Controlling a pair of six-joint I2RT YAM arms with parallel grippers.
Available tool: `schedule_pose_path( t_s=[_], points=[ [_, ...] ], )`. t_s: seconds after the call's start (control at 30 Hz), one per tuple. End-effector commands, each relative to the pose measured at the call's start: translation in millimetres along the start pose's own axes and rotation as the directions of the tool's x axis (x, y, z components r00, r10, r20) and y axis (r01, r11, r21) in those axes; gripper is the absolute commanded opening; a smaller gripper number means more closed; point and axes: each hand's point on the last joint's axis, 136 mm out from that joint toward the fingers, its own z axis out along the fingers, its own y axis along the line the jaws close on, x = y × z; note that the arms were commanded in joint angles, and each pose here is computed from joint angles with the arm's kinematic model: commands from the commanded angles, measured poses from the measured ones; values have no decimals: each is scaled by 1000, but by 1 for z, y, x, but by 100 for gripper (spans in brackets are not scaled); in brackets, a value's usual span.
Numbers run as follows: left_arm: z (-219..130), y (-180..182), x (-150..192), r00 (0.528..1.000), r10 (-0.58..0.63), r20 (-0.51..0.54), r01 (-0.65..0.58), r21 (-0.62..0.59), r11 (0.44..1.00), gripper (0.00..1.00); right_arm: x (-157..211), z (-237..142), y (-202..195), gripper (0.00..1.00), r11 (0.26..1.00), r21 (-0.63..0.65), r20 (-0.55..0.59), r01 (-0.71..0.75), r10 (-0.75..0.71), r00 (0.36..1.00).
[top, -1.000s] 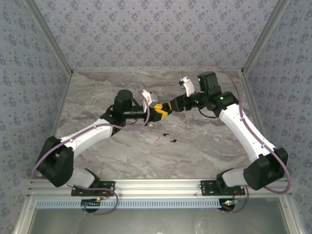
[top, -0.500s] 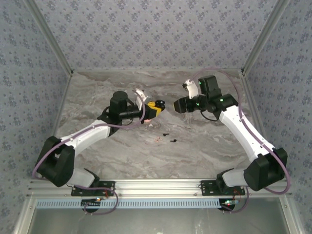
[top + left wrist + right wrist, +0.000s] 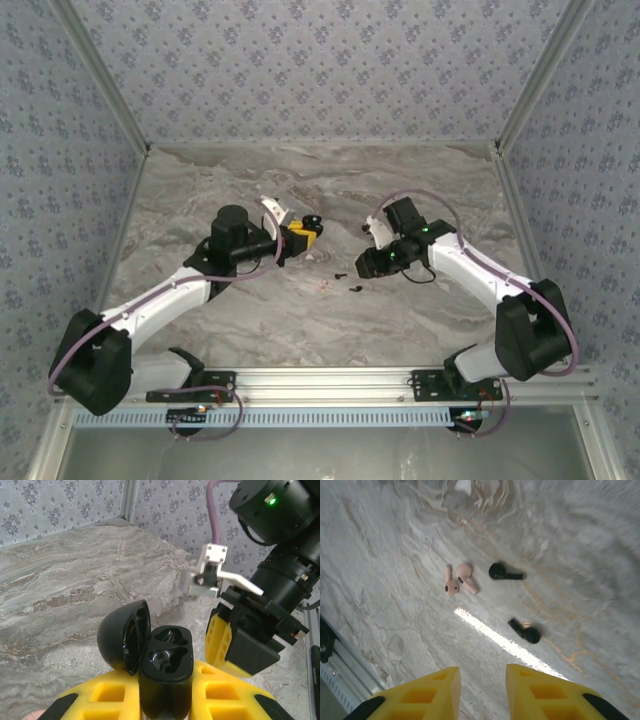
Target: Insert wireless bluetooth earbuds into charging case
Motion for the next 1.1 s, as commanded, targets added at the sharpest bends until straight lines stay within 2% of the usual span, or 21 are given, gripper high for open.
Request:
schedule_pose_path(
  t_s=[0.0,0.13,0.53,1.07],
  points=[
    [-5,-4,0,1000,-13,8,13,-28,1000,20,10,15,12,27,999,-52,-33,-18,16,999],
    [-8,-6,3,1000,-11,6,12,-41,999,20,25,33,22,23,997,-79,-85,-12,5,996],
    [-9,-4,3,1000,-8,2,8,-58,998,20,44,68,1,18,999,25,-193,-48,52,980],
    [-8,-3,8,1000,-11,-11,10,-61,998,21,39,76,-38,16,975,204,-192,-89,129,973]
  ],
)
